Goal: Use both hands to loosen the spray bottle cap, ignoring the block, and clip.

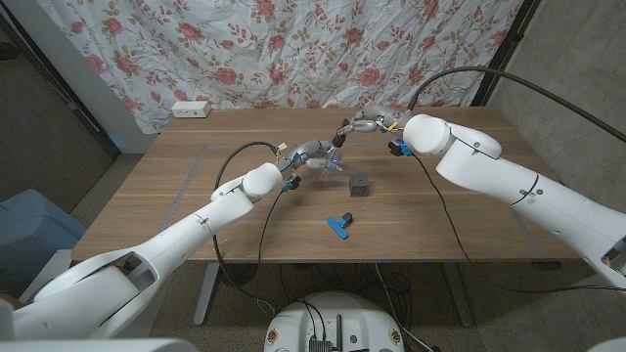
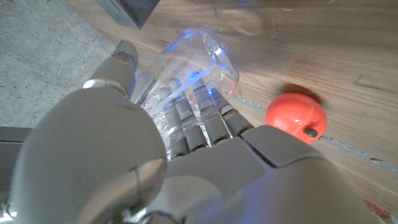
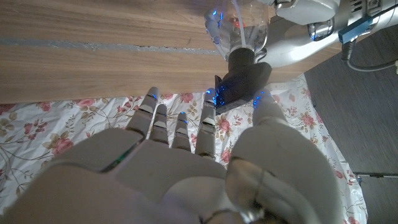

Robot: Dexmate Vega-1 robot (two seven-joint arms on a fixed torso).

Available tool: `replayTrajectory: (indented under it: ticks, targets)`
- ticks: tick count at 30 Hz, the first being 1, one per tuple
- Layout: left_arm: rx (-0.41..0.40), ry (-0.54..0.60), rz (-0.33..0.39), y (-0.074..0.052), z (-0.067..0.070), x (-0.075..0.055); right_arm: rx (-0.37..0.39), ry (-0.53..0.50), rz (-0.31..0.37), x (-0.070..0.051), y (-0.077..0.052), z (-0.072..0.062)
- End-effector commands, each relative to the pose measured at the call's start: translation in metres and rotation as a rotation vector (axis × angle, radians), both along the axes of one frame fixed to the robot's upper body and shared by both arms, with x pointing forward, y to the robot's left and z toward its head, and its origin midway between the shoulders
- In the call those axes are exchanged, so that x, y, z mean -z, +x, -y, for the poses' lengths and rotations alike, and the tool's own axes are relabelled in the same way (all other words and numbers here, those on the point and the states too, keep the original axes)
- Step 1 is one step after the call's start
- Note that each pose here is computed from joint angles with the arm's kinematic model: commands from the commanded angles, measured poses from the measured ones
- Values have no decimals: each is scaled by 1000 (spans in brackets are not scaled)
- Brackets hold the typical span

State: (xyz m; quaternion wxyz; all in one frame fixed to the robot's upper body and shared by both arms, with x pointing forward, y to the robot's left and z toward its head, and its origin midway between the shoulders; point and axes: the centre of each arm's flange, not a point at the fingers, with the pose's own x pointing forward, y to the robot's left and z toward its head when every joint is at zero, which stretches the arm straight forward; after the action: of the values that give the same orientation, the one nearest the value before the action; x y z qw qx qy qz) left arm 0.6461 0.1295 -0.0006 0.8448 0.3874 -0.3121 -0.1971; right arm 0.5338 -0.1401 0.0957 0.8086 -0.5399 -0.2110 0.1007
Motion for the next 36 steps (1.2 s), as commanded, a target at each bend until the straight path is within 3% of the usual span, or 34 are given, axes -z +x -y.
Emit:
replayTrajectory:
  ticks: [1,22,36]
  targets:
    - [8,-2,2,2,0,-2,-30,22,-28,-2,1,3]
    - [17,-6,-15,6,3,-1,-91,94,-63,-2,12,9]
    - [16,-7,-18,9,4,-2,-92,102,-63,-3,18,11]
